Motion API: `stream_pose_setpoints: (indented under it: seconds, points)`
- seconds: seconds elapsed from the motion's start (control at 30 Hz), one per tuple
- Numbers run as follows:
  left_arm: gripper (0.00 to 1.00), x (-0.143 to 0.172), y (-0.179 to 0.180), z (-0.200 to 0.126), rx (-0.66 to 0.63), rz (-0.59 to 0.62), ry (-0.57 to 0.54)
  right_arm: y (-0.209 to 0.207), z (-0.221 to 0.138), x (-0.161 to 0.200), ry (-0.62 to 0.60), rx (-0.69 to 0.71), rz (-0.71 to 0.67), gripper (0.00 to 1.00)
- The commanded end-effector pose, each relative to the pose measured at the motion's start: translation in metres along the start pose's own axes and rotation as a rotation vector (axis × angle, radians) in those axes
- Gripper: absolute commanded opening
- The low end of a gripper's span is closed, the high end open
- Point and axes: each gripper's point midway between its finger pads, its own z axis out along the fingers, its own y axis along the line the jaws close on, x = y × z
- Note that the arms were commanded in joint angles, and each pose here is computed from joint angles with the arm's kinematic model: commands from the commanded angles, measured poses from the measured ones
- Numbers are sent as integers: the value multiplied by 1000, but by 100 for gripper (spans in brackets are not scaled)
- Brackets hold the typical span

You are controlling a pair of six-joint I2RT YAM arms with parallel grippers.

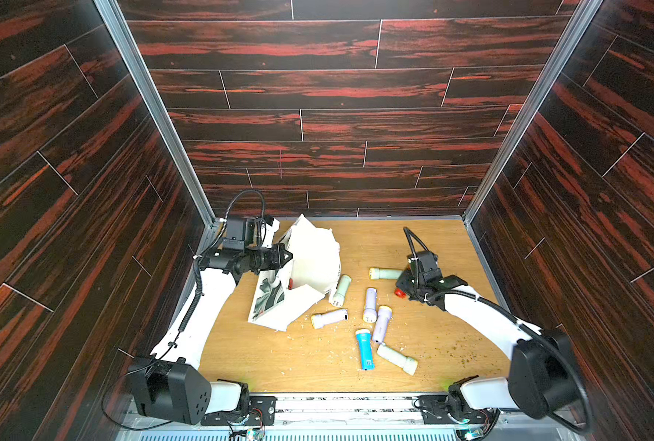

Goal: Put the flashlights into the tote bags
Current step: Pick up the flashlight from the center of the board, then place the flashlight in the canvas bag.

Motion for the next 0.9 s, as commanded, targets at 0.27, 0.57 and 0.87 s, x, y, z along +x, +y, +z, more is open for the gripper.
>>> stream_pose_setpoints:
  seconds: [0.27,0.57,0.87]
  points:
    - [0,1,-22,-4,83,56,4,148,-82,-6,-82,-539,-269,0]
    - [0,-4,-29,-9,94,66,-17,220,-103,34,-2,-694,-433,0]
    - [0,-8,-30,-19,63,83,-59,255,-71,81,128,-649,-537,0]
